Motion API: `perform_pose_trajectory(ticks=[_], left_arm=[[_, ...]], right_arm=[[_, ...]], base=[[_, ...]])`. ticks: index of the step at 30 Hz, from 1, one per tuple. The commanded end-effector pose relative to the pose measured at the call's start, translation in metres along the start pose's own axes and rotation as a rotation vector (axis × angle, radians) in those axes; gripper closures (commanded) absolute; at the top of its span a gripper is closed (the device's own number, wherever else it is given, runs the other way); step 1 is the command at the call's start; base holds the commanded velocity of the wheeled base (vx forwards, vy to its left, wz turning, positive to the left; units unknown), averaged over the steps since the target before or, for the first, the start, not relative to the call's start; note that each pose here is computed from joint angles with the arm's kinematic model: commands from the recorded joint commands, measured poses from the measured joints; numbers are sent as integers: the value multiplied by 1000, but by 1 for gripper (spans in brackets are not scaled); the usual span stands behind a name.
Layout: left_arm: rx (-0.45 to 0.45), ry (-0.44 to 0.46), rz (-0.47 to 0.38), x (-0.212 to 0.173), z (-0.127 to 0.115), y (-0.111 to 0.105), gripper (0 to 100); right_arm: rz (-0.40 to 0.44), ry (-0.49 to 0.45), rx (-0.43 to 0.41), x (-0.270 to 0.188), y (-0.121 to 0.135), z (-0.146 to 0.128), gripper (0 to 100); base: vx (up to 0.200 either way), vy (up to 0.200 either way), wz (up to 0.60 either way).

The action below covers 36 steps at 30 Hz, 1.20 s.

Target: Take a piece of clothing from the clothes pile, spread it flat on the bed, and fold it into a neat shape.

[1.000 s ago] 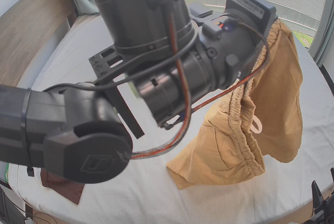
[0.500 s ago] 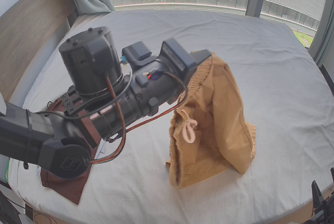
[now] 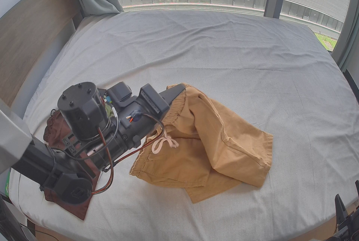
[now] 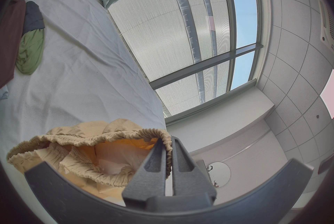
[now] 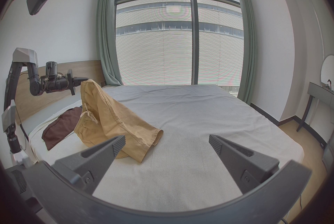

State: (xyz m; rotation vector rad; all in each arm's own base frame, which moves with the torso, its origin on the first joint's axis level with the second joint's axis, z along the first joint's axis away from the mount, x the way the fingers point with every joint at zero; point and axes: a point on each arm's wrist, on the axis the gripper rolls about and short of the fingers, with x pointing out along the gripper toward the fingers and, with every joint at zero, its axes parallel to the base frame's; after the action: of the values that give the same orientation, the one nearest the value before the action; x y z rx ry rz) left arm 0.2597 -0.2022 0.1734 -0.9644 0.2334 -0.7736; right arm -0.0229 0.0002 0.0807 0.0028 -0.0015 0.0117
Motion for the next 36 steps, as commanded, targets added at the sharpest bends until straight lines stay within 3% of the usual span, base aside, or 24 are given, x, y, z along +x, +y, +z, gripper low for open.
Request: perform_pose_trajectory(ticks=[1, 20, 27, 36], left_arm=[[-3, 12, 77, -11, -8, 29, 100], [57, -85, 188, -50, 12, 70, 100], [69, -115, 221, -61, 29, 81, 100], [131, -98, 270, -74, 39, 96, 100]], right_arm=[[1, 1, -1, 0, 0, -5, 0], [1, 1, -1, 0, 0, -5, 0], [1, 1, -1, 0, 0, -5, 0], [1, 1, -3, 0, 0, -5, 0]], base=[[0, 0, 0], [0, 0, 0], [0, 0, 0], [0, 0, 0]])
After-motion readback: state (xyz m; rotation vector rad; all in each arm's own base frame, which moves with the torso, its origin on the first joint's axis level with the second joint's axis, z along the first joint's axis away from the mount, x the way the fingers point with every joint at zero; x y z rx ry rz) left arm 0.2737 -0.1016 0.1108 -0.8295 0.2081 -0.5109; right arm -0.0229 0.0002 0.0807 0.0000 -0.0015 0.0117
